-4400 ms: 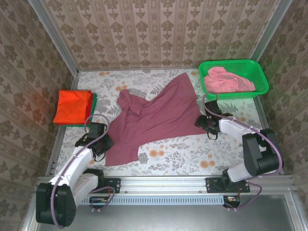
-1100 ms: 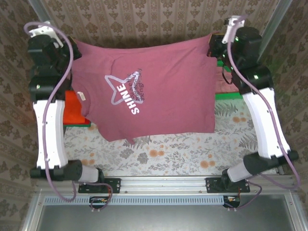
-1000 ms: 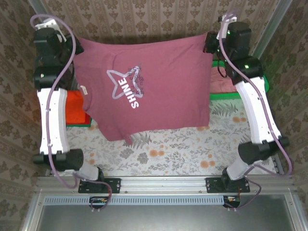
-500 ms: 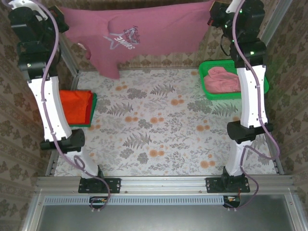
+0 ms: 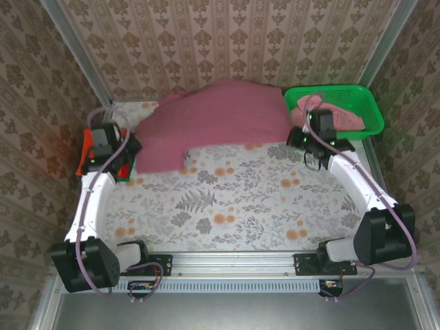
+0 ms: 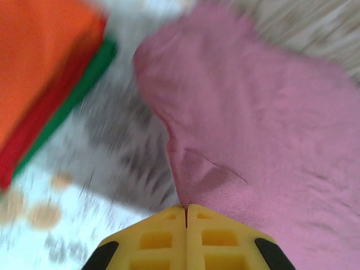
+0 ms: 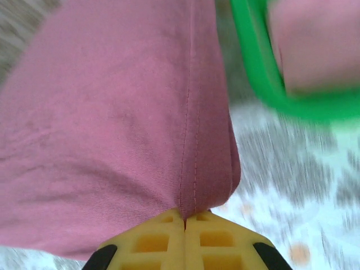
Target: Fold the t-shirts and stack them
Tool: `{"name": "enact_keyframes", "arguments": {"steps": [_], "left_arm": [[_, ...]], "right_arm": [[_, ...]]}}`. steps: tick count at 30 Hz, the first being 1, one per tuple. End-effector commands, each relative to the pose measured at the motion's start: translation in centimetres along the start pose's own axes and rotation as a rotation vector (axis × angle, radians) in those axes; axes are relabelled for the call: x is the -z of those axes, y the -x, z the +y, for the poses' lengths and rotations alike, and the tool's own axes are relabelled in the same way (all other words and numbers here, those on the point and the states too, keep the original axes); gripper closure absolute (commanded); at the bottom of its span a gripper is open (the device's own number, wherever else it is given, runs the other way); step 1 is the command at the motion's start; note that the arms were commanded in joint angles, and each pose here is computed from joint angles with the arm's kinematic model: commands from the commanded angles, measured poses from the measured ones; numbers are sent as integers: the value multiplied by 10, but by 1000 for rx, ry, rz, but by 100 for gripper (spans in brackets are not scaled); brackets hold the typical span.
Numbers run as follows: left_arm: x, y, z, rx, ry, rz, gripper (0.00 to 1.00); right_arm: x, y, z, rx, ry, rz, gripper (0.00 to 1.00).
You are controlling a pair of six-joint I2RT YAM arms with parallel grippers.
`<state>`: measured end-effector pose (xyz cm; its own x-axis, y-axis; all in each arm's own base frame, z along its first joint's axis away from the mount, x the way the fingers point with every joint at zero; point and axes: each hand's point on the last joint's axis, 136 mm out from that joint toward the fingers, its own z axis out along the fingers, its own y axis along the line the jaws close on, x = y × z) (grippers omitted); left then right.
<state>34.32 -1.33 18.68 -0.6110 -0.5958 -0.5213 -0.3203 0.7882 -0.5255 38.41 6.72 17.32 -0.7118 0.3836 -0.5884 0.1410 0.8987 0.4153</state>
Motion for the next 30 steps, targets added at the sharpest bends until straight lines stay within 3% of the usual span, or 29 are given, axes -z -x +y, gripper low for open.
{"name": "enact_keyframes", "arguments": {"steps": [1, 5, 10, 20, 24, 25, 27, 30], "left_arm": [[-6, -38, 20, 99, 13, 78, 100], [-20, -84, 58, 153, 106, 178, 100], [-17, -115, 81, 200, 178, 244, 100], [0, -147, 101, 239, 241, 299, 100], [9, -153, 103, 246, 249, 303, 80], [12, -150, 103, 246, 251, 293, 70], [20, -136, 99, 210, 247, 253, 41], [27, -102, 82, 118, 230, 193, 24]], "right_arm": [[-12, -37, -21, -101, -15, 44, 100], [-31, -89, -59, -124, -131, 160, 100], [-38, -131, -89, -155, -234, 263, 100], [-17, -151, -100, -175, -277, 286, 100], [-3, -149, -98, -165, -274, 269, 99], [2, -145, -99, -151, -280, 255, 87], [12, -133, -96, -114, -284, 220, 55], [21, -105, -81, -32, -255, 149, 29]]}}
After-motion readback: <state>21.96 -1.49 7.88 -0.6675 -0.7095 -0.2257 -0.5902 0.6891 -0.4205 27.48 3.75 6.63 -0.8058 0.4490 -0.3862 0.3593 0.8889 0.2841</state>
